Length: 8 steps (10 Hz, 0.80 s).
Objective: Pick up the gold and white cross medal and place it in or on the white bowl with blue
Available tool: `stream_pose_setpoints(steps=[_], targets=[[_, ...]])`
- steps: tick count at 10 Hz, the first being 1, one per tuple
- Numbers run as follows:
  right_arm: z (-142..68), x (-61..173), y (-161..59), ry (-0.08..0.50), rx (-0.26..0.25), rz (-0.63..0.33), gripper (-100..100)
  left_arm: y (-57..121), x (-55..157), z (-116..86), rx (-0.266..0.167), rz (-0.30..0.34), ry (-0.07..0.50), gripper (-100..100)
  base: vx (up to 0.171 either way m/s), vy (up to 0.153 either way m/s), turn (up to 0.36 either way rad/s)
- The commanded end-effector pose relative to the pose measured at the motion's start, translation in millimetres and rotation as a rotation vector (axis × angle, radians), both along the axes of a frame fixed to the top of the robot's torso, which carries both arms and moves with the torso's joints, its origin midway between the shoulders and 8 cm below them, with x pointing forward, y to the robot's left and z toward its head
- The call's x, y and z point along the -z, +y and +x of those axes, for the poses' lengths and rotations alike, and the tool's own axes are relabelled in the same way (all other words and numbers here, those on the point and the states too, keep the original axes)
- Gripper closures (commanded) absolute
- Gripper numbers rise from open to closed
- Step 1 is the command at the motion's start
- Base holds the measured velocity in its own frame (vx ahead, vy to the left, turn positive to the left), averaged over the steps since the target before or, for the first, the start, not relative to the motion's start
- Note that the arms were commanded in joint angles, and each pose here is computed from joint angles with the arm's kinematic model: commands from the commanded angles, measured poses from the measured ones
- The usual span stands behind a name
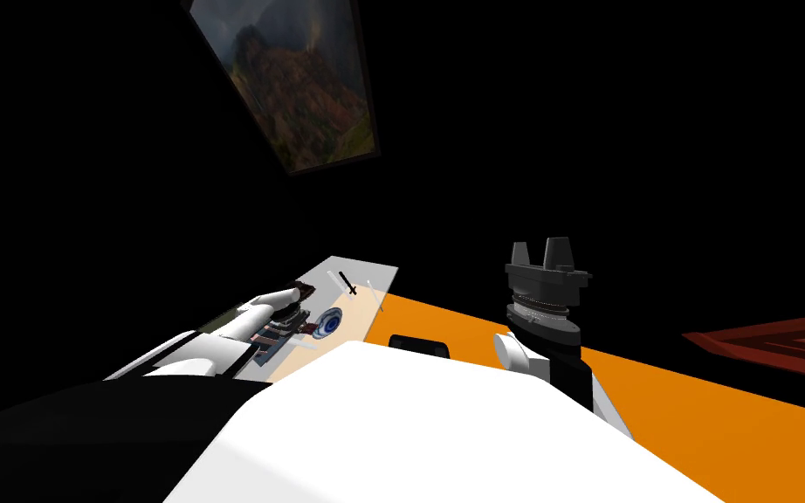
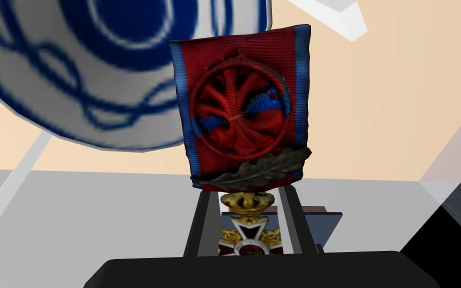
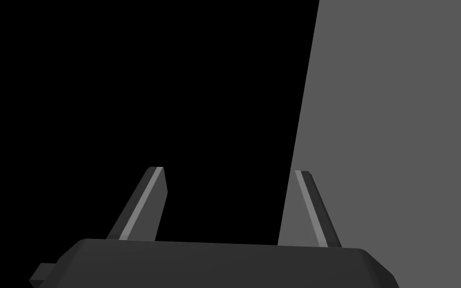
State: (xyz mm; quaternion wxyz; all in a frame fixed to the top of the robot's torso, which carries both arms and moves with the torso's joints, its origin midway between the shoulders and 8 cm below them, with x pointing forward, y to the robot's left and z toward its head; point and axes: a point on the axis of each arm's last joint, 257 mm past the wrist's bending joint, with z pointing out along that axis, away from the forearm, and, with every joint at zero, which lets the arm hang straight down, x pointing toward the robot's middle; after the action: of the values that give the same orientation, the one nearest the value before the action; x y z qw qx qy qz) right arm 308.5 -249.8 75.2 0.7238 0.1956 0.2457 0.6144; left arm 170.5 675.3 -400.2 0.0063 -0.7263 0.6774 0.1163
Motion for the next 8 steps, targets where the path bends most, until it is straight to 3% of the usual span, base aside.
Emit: stream_pose_setpoints(steps=[1,8], targets=[[0,0,0,0.000,0.000,0.000,0,-12.0,-3,14,0.002,-0.043,-0.025,100,-0.042,0.014,-0.047],[0,0,0,0.000,0.000,0.000,0,-55.5,-14,72,0.029,-0.205,-0.138,100,-0.036,0.009,-0.046]])
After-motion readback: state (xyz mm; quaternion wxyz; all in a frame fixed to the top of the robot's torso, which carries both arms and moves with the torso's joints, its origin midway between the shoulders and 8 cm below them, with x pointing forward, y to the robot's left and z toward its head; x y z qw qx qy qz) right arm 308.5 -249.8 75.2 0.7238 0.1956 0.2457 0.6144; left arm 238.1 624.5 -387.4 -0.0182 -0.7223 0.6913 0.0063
